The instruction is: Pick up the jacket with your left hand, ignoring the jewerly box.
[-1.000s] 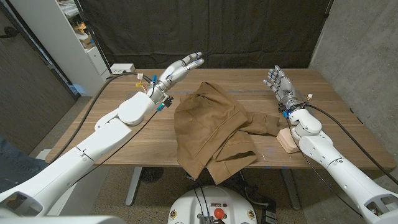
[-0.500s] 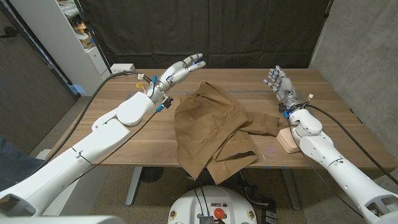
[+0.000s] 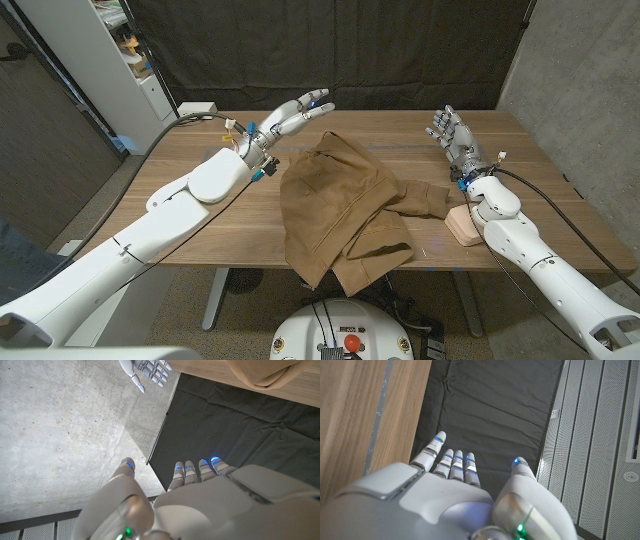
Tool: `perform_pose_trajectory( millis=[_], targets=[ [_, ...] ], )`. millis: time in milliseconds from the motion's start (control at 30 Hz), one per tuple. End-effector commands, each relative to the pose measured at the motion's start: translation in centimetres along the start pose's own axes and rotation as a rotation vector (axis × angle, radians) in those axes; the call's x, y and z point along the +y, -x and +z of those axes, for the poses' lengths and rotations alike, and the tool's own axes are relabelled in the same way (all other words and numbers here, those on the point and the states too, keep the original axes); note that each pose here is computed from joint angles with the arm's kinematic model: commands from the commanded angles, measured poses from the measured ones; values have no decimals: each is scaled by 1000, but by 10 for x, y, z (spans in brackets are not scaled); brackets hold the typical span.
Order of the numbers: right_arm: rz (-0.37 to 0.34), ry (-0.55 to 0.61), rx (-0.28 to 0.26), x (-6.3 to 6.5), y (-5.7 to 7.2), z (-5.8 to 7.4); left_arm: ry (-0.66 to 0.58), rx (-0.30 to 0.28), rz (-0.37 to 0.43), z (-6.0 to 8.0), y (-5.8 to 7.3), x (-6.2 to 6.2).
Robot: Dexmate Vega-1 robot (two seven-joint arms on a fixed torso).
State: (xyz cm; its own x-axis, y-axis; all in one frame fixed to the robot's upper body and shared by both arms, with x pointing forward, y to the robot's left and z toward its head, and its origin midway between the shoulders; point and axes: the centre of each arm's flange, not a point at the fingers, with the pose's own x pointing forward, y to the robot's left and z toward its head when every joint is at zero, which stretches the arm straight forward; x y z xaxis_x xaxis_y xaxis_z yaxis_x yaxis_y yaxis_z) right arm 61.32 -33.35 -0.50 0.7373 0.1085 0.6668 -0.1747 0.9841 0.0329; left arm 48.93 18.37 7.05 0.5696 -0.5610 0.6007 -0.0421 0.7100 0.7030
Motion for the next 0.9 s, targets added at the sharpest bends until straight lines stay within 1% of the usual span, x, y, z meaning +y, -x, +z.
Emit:
perform_pose_trajectory(
  millis=[33,167,267,633,900],
  targets=[
    [-3,5,-2,-2,1,2,-64,14,-14,2,-2,-6],
    [-5,5,-3,-2,1,2,-158,27,-1,6,-3,-7],
    [-9,8,-3,-2,1,2,-192,32,-5,7,-4,-9],
    [-18,11,0,-4,0,0,-224,33,-19,8,-10,-8],
    [-18,6,-5,-4,0,0,-262,33,-37,10,-13,-10]
  ],
)
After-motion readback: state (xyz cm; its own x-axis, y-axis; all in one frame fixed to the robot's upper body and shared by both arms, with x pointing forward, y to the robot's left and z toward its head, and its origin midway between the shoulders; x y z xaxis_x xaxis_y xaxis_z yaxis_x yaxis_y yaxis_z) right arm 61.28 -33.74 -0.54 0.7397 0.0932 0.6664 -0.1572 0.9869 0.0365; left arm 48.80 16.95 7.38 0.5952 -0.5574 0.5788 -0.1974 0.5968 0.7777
